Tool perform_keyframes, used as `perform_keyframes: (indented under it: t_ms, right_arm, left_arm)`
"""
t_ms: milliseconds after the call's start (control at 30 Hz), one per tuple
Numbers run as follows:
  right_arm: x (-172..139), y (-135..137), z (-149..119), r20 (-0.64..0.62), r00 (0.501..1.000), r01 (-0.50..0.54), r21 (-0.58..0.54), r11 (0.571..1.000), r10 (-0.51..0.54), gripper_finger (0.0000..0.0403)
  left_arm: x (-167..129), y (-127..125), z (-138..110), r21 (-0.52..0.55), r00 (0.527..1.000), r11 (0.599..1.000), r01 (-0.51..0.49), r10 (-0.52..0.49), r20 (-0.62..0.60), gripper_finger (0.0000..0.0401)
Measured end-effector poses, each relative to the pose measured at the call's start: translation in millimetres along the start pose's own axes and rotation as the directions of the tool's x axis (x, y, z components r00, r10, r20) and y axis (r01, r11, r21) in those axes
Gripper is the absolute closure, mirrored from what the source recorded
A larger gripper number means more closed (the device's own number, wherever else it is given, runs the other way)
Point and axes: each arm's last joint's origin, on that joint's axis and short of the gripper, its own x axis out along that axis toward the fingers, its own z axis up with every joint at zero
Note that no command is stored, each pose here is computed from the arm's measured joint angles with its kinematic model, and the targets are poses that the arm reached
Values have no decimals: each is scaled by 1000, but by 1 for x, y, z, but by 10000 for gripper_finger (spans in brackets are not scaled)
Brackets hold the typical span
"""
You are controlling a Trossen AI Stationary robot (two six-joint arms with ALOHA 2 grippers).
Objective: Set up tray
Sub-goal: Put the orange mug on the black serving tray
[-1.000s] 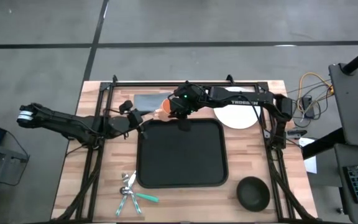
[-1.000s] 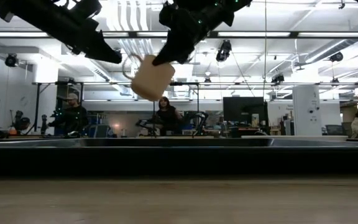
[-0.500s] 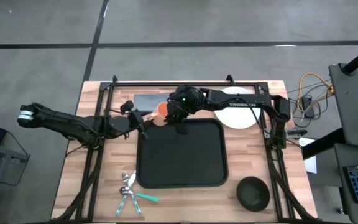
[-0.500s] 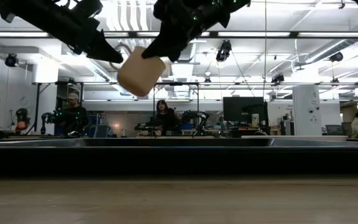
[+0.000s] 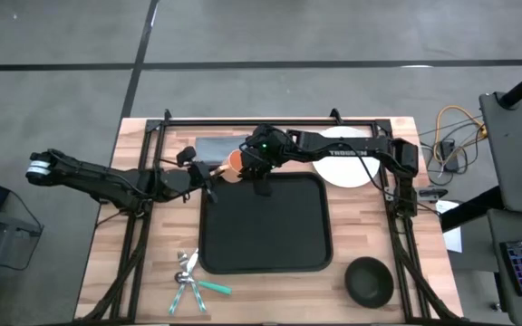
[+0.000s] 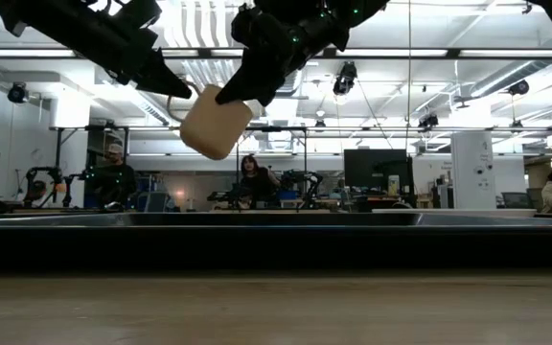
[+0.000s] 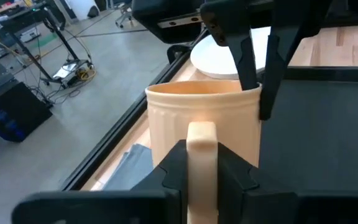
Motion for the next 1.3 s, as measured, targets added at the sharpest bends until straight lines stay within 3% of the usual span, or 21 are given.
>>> perform_keyframes:
  t_ms: [200, 333, 533, 700, 833, 967, 1300]
  right_arm:
    - [-11, 7, 1, -18, 993, -113, -35, 993, 113, 355]
    - [-48, 17, 17, 18, 992, -123, -82, 989, 125, 306]
    - [-93, 30, 26, 66, 991, -108, -82, 991, 113, 250]
    - [-110, 39, 9, 35, 993, -108, -9, 994, 108, 235]
    - [-110, 41, -17, 12, 1000, -7, 79, 997, 6, 237]
    - [-111, 45, -43, 37, 998, 48, 114, 992, -53, 238]
    - [-127, 58, -86, 94, 993, 50, 169, 984, -66, 243]
  left_arm:
    - [0, -1, -4, 3, 1000, 1000, 18, -18, -17, 373]
    - [2, -2, -23, -8, 998, 1000, -17, 16, -58, 373]
    - [1, -4, -60, -116, 999, 993, -7, 11, 33, 373]
    - [-11, -3, -93, -208, 990, 977, 50, -20, 142, 373]
    - [-19, -3, -114, -223, 981, 970, 96, -54, 188, 373]
    - [-22, -5, -118, -188, 985, 977, 95, -66, 157, 373]
    - [-21, -5, -131, -180, 998, 982, 55, -47, 53, 373]
